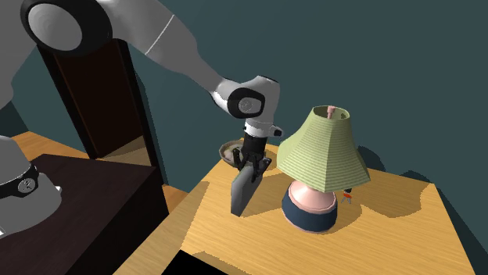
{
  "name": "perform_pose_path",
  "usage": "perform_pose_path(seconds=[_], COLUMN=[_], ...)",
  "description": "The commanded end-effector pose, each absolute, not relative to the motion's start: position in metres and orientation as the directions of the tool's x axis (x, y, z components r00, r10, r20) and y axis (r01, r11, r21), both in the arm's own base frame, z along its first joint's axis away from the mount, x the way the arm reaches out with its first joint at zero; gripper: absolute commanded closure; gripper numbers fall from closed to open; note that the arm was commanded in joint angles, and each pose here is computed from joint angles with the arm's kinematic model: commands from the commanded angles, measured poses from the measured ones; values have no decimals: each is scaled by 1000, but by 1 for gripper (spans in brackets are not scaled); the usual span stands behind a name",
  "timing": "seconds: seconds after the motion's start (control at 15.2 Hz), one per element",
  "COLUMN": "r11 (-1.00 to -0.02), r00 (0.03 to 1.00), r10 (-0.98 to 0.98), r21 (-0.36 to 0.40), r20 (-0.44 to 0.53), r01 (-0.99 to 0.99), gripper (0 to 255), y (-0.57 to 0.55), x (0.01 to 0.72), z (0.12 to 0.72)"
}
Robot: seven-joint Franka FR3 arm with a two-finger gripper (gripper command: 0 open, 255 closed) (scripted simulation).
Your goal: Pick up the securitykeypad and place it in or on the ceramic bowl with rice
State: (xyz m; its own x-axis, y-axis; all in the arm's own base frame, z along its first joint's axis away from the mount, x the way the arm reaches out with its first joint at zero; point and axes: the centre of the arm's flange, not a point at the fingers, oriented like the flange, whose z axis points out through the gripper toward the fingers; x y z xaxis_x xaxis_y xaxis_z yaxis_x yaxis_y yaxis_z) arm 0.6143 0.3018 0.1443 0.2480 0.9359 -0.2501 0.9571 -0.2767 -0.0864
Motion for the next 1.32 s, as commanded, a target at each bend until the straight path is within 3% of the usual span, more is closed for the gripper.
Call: perform_pose_path(seconds=[0.0, 1.25], r11=[-277, -277], r00=[248, 248], r10=[936, 936], r21=[-86, -86], r20=[-249, -249], r01=[957, 957], gripper=[255, 255], y=[303, 303], x=[616, 616], z=[156, 256])
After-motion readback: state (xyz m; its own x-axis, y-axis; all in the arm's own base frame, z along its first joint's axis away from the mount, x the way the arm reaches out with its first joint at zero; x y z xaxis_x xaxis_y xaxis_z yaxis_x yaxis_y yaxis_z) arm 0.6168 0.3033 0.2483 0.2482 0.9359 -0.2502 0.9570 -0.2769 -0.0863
